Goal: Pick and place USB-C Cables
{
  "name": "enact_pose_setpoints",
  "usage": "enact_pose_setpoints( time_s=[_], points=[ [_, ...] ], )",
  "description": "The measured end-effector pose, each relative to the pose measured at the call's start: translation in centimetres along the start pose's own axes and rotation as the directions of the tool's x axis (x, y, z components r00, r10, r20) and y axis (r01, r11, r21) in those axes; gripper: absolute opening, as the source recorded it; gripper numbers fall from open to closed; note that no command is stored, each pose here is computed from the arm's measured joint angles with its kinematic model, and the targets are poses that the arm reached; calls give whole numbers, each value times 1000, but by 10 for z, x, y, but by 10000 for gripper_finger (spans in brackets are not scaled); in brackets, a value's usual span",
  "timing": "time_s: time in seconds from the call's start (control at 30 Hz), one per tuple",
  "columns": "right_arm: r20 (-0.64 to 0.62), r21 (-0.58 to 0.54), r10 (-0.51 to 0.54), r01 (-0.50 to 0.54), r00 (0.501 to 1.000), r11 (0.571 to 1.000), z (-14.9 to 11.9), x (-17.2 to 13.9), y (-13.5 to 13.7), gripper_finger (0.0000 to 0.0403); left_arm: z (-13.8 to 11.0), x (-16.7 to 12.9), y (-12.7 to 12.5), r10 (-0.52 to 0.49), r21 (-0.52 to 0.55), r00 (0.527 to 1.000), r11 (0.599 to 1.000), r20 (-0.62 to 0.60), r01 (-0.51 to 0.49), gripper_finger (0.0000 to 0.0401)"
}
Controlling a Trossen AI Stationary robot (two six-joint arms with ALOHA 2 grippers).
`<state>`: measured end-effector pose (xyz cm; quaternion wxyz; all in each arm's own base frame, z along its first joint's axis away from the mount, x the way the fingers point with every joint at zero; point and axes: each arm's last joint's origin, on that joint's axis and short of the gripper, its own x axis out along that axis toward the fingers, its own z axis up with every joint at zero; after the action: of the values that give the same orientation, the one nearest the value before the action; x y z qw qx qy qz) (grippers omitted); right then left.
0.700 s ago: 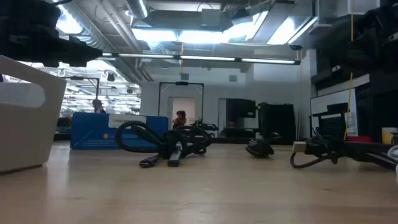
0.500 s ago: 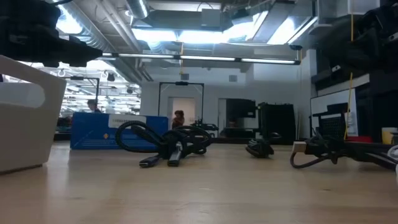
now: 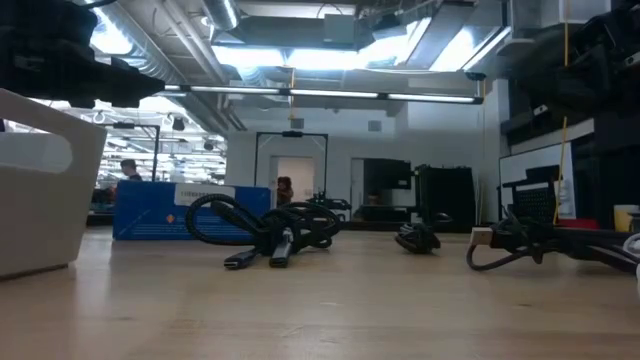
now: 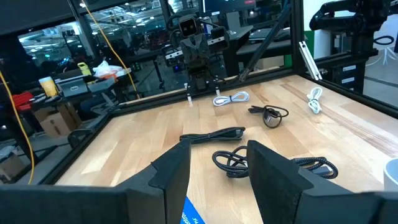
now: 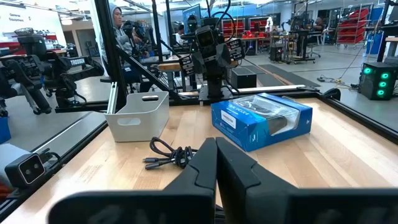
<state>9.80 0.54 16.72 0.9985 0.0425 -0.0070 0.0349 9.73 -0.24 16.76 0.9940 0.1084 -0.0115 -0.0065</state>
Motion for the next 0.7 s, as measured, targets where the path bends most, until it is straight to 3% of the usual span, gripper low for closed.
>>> enact_pose_setpoints(
  time_s=[0.53,0.7],
  points=[
    [0,0,1,-1,1000,1000,0,0,0,8,0,0,0,0,0,1000,1000,0,0,151],
    [0,0,0,0,1000,1000,0,0,0,8,0,0,1,41,-5,999,999,-5,-41,151]
  ],
)
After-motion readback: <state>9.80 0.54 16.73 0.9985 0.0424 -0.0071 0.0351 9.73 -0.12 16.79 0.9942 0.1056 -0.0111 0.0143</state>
